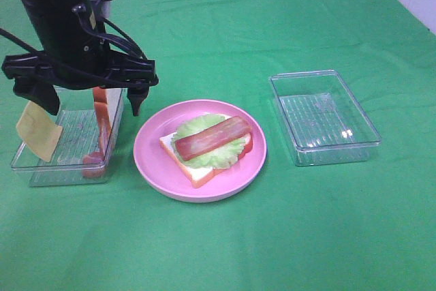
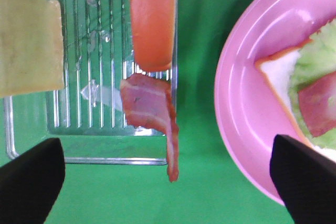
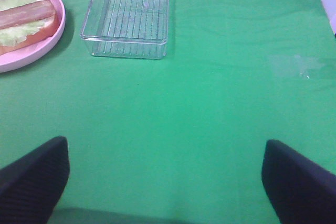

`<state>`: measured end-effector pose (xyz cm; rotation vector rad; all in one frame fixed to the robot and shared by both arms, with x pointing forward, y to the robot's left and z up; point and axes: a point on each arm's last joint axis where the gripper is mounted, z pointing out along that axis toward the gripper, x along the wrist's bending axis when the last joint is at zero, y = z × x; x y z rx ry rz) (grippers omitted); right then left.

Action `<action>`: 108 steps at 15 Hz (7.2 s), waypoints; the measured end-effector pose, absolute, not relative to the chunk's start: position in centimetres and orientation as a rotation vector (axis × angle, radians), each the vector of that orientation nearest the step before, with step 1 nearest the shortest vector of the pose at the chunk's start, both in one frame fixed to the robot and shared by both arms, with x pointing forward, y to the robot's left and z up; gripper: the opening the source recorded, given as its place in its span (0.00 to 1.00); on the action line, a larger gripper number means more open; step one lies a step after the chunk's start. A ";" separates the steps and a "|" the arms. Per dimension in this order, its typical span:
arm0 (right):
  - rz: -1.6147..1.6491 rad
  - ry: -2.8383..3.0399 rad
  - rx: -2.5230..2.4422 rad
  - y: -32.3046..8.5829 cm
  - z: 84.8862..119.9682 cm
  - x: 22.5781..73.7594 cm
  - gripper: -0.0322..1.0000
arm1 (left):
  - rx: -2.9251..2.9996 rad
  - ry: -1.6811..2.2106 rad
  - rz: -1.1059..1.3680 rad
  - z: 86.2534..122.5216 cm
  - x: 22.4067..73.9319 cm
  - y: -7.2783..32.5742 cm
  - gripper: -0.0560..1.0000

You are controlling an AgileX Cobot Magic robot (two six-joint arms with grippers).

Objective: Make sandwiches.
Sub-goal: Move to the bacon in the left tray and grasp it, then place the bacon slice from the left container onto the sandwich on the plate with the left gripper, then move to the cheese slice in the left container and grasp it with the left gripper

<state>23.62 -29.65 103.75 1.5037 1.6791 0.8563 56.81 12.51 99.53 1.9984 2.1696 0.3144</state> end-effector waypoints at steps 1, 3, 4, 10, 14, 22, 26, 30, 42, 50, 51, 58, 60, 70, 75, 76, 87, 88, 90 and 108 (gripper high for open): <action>0.856 1.679 1.504 -29.7 103.7 23.6 0.95 | 1.985 2.169 0.308 99.2 57.0 12.3 0.99; 0.856 1.679 1.504 -29.7 103.7 23.6 0.95 | 1.983 2.190 0.275 98.0 57.3 12.0 0.99; 0.856 1.679 1.504 -29.7 103.7 23.6 0.95 | 1.986 2.204 0.252 97.0 57.5 11.7 0.99; 0.857 1.679 1.504 -29.6 103.7 23.6 0.95 | 2.032 2.237 0.222 94.1 58.0 11.3 0.99; 0.857 1.679 1.504 -29.6 103.7 23.6 0.95 | 2.048 2.248 0.214 93.1 58.1 11.2 0.91; 0.857 1.679 1.504 -29.6 103.7 23.6 0.95 | 2.110 2.273 0.257 93.0 57.9 11.7 0.20; 0.857 1.679 1.504 -29.6 103.7 23.6 0.95 | 2.115 2.277 0.259 93.0 57.9 11.8 0.05; 0.857 1.679 1.504 -29.6 103.7 23.6 0.95 | 2.115 2.281 0.268 93.6 57.8 11.9 0.05; 0.857 1.679 1.504 -29.6 103.7 23.6 0.95 | 1.946 2.036 0.009 105.1 56.3 10.4 0.05; 0.857 1.679 1.504 -29.6 103.7 23.6 0.95 | 1.785 1.686 -0.343 103.3 58.4 5.5 0.05; 0.857 1.679 1.504 -29.6 103.7 23.6 0.95 | 1.792 1.664 -0.401 102.1 58.6 4.9 0.05; 0.857 1.679 1.504 -29.6 103.7 23.6 0.95 | 1.958 1.623 -0.556 94.5 59.4 3.5 0.05; 0.857 1.679 1.504 -29.6 103.7 23.6 0.95 | 2.038 1.611 -0.496 93.4 59.6 3.9 0.05; 0.857 1.679 1.504 -29.6 103.7 23.6 0.95 | 2.285 1.446 -0.091 93.0 61.2 5.5 0.05; 0.857 1.679 1.504 -29.6 103.7 23.6 0.95 | 2.234 1.451 -0.038 93.2 61.7 5.4 0.85; 0.857 1.679 1.504 -29.6 103.7 23.6 0.95 | 2.222 1.469 -0.042 93.2 61.7 5.4 0.94; 0.857 1.679 1.504 -29.6 103.7 23.6 0.95 | 2.239 1.451 0.245 109.3 63.8 6.4 0.99; 0.857 1.679 1.504 -29.6 103.7 23.6 0.95 | 2.202 1.473 0.300 110.6 64.2 7.3 0.99; 0.857 1.679 1.504 -29.6 103.7 23.6 0.95 | 2.127 1.538 0.331 112.3 64.6 9.9 0.99; 0.857 1.679 1.504 -29.6 103.7 23.6 0.95 | 2.044 2.200 0.056 102.5 60.8 28.8 0.99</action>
